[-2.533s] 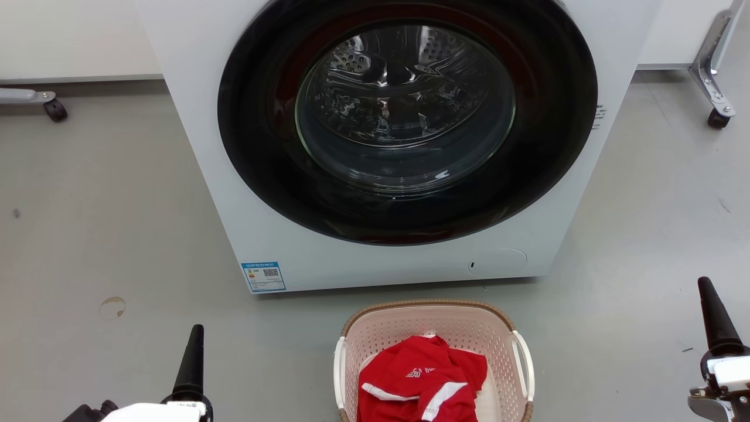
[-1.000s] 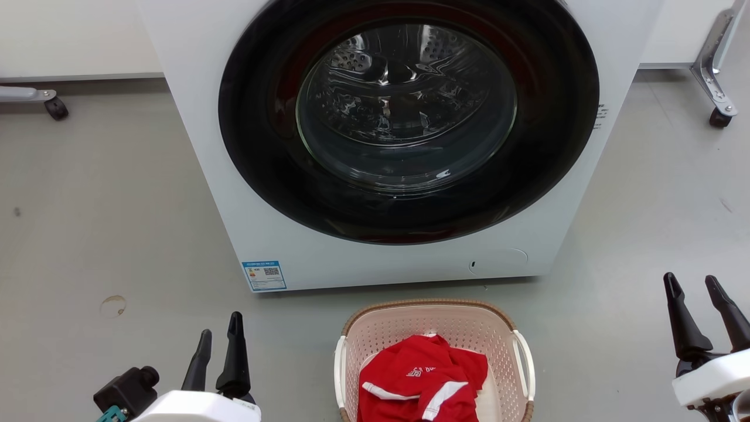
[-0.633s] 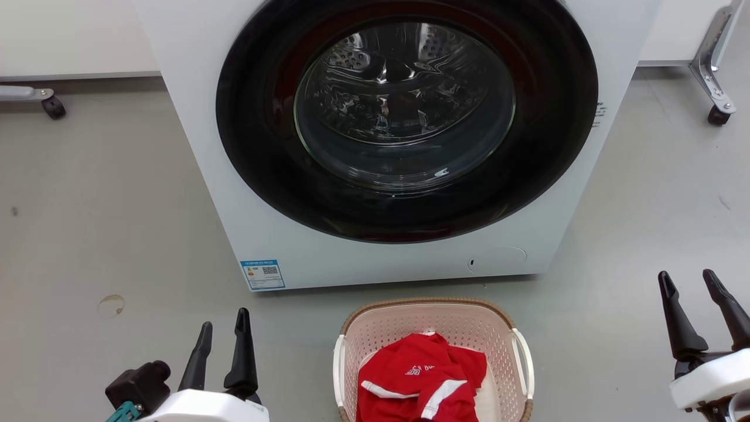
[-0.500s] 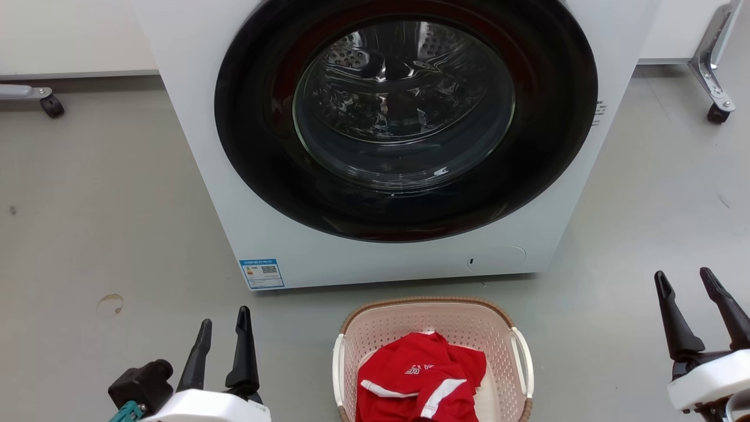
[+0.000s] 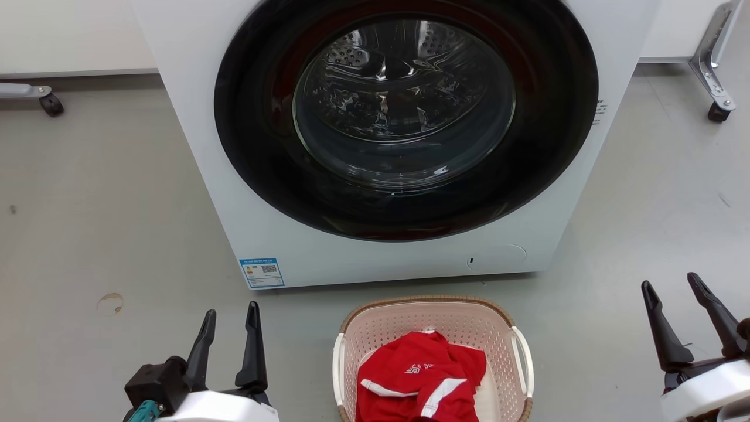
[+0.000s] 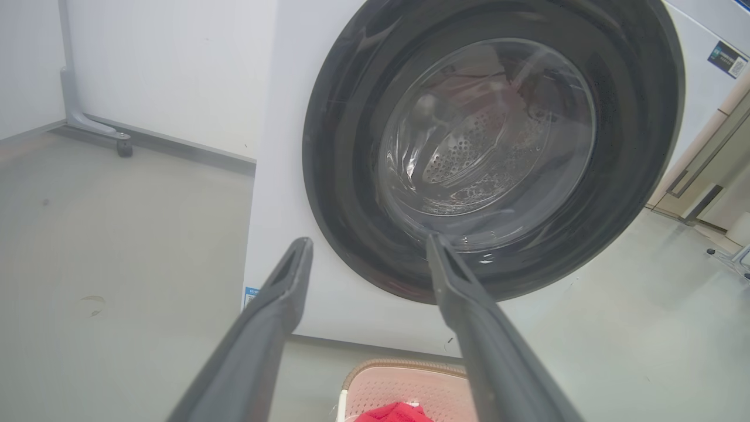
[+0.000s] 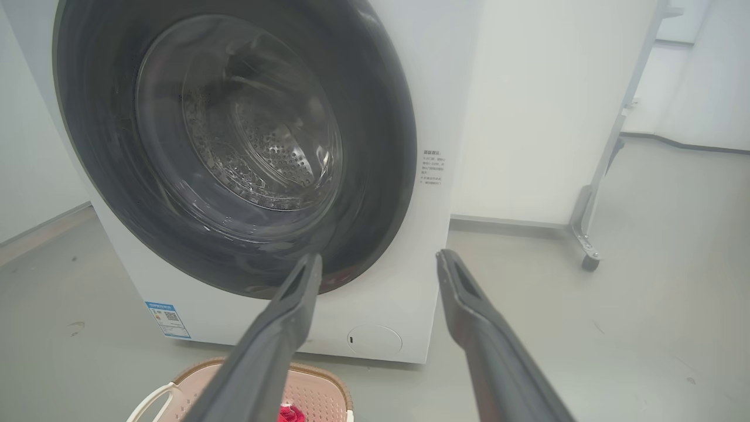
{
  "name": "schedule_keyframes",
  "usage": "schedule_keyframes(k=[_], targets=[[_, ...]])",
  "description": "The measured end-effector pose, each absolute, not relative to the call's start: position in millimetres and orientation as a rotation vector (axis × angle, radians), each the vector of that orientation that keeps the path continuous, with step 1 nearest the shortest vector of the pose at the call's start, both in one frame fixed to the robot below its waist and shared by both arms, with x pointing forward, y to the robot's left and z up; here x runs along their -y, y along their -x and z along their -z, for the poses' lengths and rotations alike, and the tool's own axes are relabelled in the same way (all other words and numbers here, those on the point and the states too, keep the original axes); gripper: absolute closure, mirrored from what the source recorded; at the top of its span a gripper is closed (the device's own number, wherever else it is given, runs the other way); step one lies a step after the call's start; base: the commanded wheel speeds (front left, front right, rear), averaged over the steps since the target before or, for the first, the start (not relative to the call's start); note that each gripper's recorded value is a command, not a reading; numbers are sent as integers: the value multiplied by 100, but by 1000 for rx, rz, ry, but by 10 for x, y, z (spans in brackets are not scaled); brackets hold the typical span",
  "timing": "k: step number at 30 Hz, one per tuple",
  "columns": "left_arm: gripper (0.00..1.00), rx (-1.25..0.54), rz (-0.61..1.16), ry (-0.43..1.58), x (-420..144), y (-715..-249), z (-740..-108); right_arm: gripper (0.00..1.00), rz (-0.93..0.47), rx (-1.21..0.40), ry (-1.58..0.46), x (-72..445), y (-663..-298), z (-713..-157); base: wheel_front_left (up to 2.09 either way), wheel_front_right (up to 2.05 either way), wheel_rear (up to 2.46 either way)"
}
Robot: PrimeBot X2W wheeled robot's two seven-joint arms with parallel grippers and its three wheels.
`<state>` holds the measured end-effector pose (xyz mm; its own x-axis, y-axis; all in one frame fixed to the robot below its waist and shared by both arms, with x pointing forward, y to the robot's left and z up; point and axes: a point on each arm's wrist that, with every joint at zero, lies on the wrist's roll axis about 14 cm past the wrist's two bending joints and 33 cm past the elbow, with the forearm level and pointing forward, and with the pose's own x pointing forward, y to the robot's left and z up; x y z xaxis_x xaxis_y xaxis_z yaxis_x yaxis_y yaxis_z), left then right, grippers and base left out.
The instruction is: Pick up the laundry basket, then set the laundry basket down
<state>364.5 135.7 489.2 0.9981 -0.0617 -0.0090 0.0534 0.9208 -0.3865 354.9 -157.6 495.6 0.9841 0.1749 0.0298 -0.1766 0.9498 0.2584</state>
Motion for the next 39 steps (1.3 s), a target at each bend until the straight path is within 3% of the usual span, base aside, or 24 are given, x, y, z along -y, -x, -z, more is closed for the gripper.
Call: schedule_keyframes(k=[12, 39], targets=[[0, 14, 93, 290, -1274, -3647, -4946, 0, -202, 35, -184, 1550, -3544, -4990, 0, 0, 0], [0, -21, 88, 289, -1260, -3671, -4834, 0, -198, -2, -204, 1548, -3601, -4871, 0, 0, 0]])
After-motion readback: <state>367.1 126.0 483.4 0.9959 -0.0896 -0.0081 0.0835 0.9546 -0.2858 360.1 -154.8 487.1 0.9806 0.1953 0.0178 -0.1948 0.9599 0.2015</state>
